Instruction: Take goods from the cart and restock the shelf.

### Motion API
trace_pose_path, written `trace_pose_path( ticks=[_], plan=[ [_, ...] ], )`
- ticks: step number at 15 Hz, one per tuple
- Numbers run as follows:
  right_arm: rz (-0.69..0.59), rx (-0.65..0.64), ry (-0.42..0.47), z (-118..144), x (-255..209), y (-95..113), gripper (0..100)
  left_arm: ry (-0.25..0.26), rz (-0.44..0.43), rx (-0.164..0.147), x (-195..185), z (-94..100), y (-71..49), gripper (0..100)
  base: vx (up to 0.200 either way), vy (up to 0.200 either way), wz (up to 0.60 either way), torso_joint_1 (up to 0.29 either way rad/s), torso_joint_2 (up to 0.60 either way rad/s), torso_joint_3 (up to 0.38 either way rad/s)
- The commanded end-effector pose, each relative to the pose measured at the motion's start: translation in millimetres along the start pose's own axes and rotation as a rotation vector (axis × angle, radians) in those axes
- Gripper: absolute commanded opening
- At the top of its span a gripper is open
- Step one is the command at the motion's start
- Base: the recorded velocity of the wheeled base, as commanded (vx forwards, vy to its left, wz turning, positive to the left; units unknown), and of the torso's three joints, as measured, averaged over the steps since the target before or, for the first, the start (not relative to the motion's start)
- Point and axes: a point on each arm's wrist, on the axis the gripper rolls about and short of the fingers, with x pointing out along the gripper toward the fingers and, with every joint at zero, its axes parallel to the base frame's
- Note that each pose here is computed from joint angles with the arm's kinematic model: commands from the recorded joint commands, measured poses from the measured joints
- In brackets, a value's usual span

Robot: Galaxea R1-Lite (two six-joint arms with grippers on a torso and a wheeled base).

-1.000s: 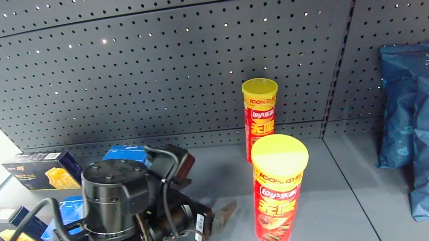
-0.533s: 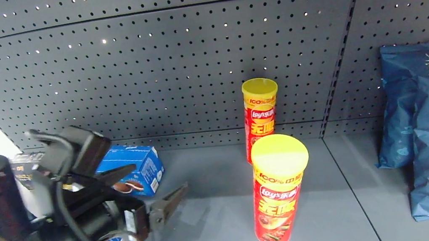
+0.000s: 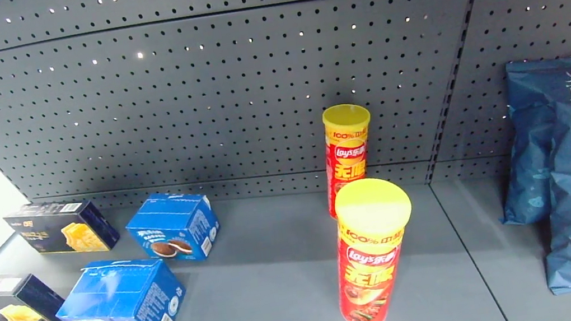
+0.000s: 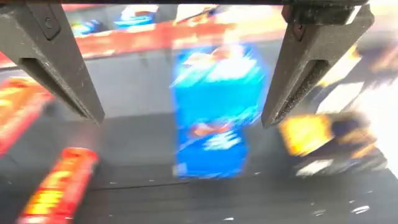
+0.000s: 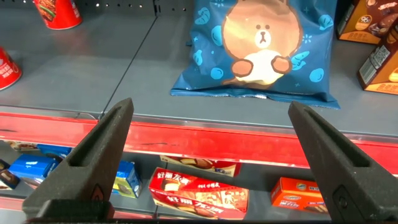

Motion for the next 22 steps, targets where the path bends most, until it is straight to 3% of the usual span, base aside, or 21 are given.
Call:
trace_pose_path(
  ticks=[1, 2, 3, 4, 5, 6, 8, 10, 14, 15, 16, 18, 19, 21, 22],
  plan=[
    [0.001, 0.000, 0.001, 0.0, 0.1, 0.0, 100, -0.131, 0.188, -0.075, -42.9, -38.4, 10.5, 100, 0.000, 0.000, 0.00, 0.000, 0.00, 0.000],
    [0.001, 0.000, 0.001, 0.0, 0.1, 0.0, 100, -0.131, 0.205, -0.090, -43.5, -41.2, 10.6, 100, 0.000, 0.000, 0.00, 0.000, 0.00, 0.000],
    [0.000, 0.000, 0.001, 0.0, 0.1, 0.0, 100, -0.115, 0.259, -0.108, -45.0, -56.6, 10.7, 100, 0.000, 0.000, 0.00, 0.000, 0.00, 0.000],
    [0.001, 0.000, 0.001, 0.0, 0.1, 0.0, 100, -0.097, 0.282, -0.106, -46.0, -71.8, 10.8, 100, 0.000, 0.000, 0.00, 0.000, 0.00, 0.000],
    [0.000, 0.000, 0.001, 0.0, 0.1, 0.0, 100, -0.094, 0.284, -0.106, -45.9, -73.2, 10.8, 100, 0.000, 0.000, 0.00, 0.000, 0.00, 0.000],
    [0.001, 0.000, 0.001, 0.0, 0.1, 0.0, 100, -0.085, 0.339, -0.107, -51.1, -95.4, 10.2, 100, 0.000, 0.000, 0.00, 0.000, 0.00, 0.000],
    [0.001, 0.000, 0.001, 0.0, 0.1, 0.0, 100, -0.036, 0.375, -0.114, -59.7, -113.0, 7.5, 100, 0.000, 0.000, 0.00, 0.000, 0.00, 0.000],
    [0.000, 0.000, 0.001, 0.0, 0.1, 0.0, 100, -0.050, 0.374, -0.116, -61.1, -113.9, 6.8, 100, 0.000, 0.000, 0.00, 0.000, 0.00, 0.000],
    [0.001, 0.000, 0.001, 0.0, 0.1, 0.0, 100, -0.041, 0.273, -0.063, -60.6, -113.8, 4.7, 100, 0.000, 0.000, 0.00, 0.000, 0.00, 0.000],
    [0.001, 0.000, 0.001, 0.0, 0.1, 0.0, 100, -0.005, 0.269, -0.002, -60.5, -116.6, 4.6, 100, 0.000, 0.000, 0.00, 0.000, 0.00, 0.000],
    [0.001, 0.000, 0.001, 0.0, 0.1, 0.0, 100, 0.028, 0.268, 0.014, -60.5, -119.6, 4.6, 100, 0.000, 0.000, 0.00, 0.000, 0.00, 0.000],
    [0.001, 0.000, 0.001, 0.0, 0.1, 0.0, 100, 0.020, 0.262, 0.012, -60.4, -118.8, 4.6, 100, 0.000, 0.000, 0.00, 0.000, 0.00, 0.000],
    [0.001, 0.000, 0.001, 0.0, 0.1, 0.0, 100, 0.015, 0.252, -0.006, -60.7, -118.8, 4.6, 100, 0.000, 0.000, 0.00, 0.000, 0.00, 0.000],
    [0.001, 0.000, 0.001, 0.0, 0.1, 0.0, 100, -0.044, 0.219, -0.012, -65.0, -120.2, 4.3, 100, 0.000, 0.000, 0.00, 0.000, 0.00, 0.000],
    [0.001, 0.000, 0.001, 0.0, 0.1, 0.0, 100, -0.044, 0.219, -0.011, -65.0, -120.2, 4.3, 100, 0.000, 0.000, 0.00, 0.000, 0.00, 0.000]
  ],
)
